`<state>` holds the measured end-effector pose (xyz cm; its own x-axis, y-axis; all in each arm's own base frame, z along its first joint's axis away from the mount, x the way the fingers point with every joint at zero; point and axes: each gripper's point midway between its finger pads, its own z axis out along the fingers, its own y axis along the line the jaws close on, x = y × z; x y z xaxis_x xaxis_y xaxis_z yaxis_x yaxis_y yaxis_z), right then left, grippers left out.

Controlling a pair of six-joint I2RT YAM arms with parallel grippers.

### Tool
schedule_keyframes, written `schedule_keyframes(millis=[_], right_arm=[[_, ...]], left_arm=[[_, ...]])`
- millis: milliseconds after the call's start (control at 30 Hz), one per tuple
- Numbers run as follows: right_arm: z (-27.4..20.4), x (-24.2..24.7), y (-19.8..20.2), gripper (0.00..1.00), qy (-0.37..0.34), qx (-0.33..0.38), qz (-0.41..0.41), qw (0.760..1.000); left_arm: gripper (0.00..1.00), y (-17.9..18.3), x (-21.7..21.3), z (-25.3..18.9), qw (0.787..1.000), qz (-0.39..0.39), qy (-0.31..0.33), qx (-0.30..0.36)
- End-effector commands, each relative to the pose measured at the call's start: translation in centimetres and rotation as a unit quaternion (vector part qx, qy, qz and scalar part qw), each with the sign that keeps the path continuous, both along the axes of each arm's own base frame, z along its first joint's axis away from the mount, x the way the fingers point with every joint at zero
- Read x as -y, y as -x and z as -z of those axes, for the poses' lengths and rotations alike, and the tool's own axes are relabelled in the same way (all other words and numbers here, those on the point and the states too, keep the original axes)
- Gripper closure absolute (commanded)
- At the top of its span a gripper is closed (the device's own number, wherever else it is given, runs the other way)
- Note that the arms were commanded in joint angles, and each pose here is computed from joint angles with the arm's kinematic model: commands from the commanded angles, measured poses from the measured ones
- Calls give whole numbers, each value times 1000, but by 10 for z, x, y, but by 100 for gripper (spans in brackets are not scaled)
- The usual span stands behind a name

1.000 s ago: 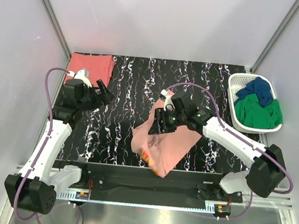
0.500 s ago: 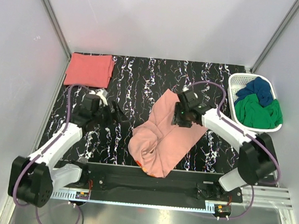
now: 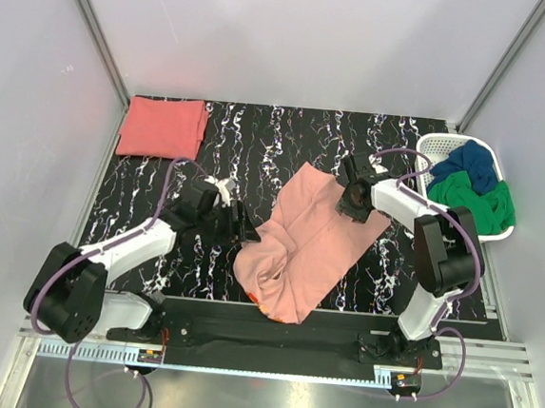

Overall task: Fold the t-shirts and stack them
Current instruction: Move the tshirt to the center of the board

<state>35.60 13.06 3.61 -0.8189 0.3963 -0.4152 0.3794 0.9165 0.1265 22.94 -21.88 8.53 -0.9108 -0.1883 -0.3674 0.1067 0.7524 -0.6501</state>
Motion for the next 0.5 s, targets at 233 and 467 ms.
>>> schedule_keyframes(millis=[233,467], right_arm=[[0,4,-46,52,16,52,7,998],[6,-19,-80,70,-9,82,-45,996]], left_arm=[[85,14,42,6,995,76,65,-25],[100,-12,14,-37,999,-5,6,47]])
